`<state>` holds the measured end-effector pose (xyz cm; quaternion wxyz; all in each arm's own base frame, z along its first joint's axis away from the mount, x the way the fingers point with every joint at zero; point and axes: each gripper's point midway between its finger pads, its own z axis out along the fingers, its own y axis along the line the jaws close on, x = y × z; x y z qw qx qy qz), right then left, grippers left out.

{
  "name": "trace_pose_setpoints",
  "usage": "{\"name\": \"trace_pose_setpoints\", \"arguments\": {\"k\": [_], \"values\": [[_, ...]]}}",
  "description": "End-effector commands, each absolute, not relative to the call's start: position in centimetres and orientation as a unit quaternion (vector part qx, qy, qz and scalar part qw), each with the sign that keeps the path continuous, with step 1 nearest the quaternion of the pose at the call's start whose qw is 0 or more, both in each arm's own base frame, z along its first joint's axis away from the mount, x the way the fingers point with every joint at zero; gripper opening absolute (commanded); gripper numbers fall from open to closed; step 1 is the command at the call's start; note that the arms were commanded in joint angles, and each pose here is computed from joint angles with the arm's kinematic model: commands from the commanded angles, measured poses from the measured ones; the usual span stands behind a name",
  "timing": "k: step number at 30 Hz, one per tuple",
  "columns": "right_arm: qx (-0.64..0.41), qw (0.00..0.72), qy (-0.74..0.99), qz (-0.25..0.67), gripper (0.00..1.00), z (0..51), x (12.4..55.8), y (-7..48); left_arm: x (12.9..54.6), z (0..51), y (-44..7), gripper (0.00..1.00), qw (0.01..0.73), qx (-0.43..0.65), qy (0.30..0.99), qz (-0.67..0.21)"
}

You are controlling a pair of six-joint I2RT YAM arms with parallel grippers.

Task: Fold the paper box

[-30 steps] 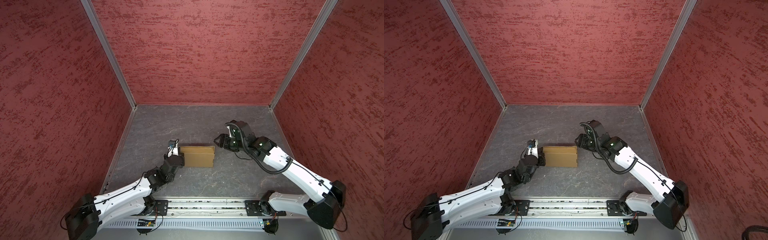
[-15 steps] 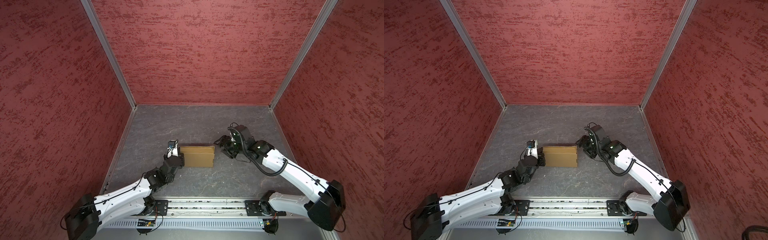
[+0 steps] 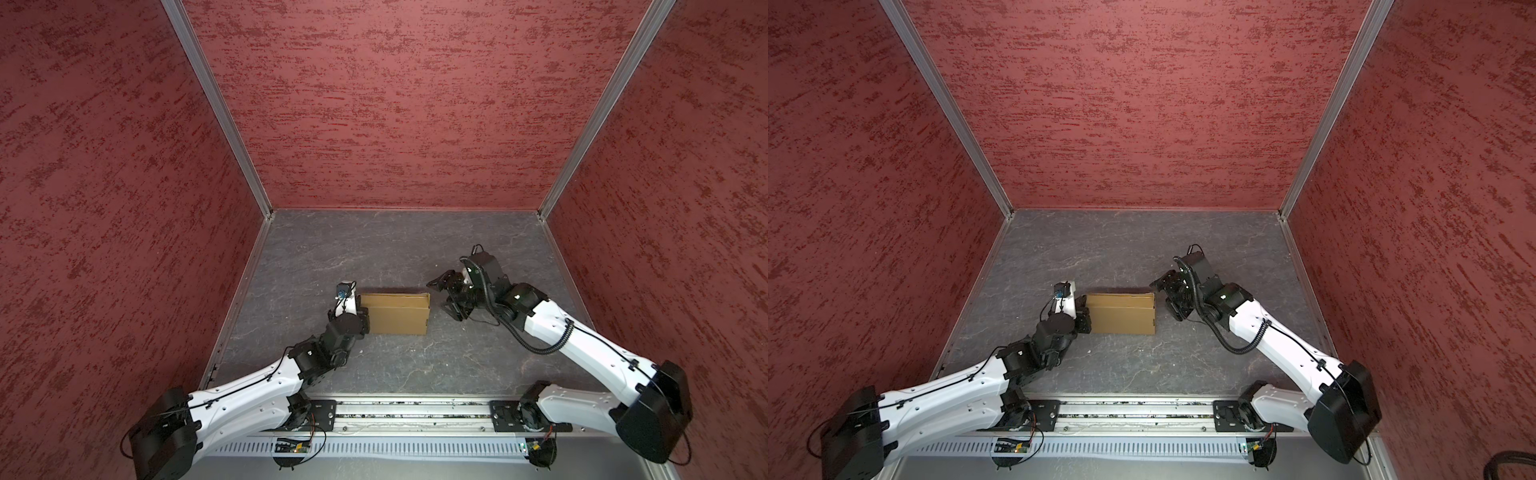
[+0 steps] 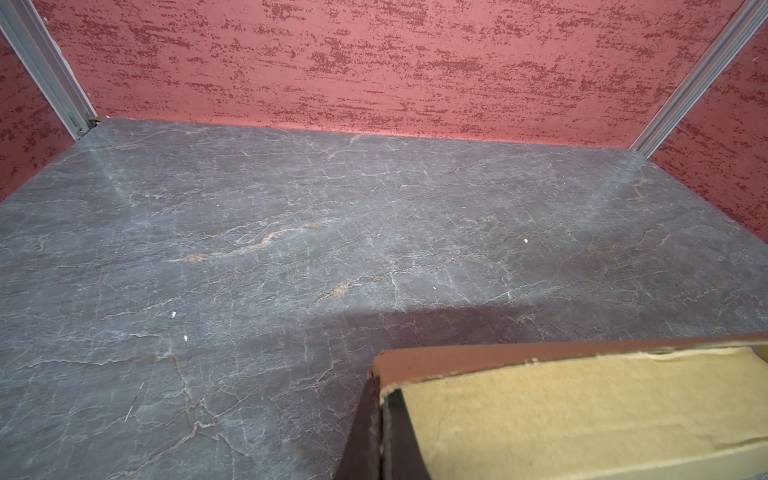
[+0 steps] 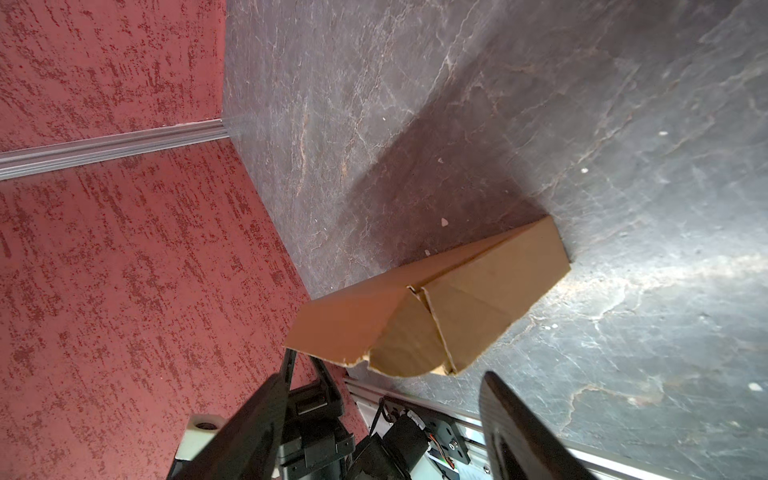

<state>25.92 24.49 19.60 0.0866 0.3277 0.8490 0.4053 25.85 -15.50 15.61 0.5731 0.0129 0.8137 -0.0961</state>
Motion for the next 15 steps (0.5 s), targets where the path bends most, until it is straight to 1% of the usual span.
{"name": "trace_pose_setpoints", "arguments": {"k": [1, 7, 15], "values": [[0.357, 0.067, 0.837, 0.409, 0.77, 19.9, 26.0, 24.8, 24.8, 12.8, -15.2, 0.00, 0.543, 0.041, 0.835, -0.076], [0.356, 0.056, 0.838, 0.409, 0.78, 19.5, 26.1, 25.7, 24.8, 12.7, -15.3, 0.00, 0.543, 0.042, 0.835, -0.075], [0.354, 0.045, 0.841, 0.408, 0.77, 19.5, 25.9, 26.2, 24.8, 12.7, -15.4, 0.00, 0.544, 0.042, 0.835, -0.076]]}}
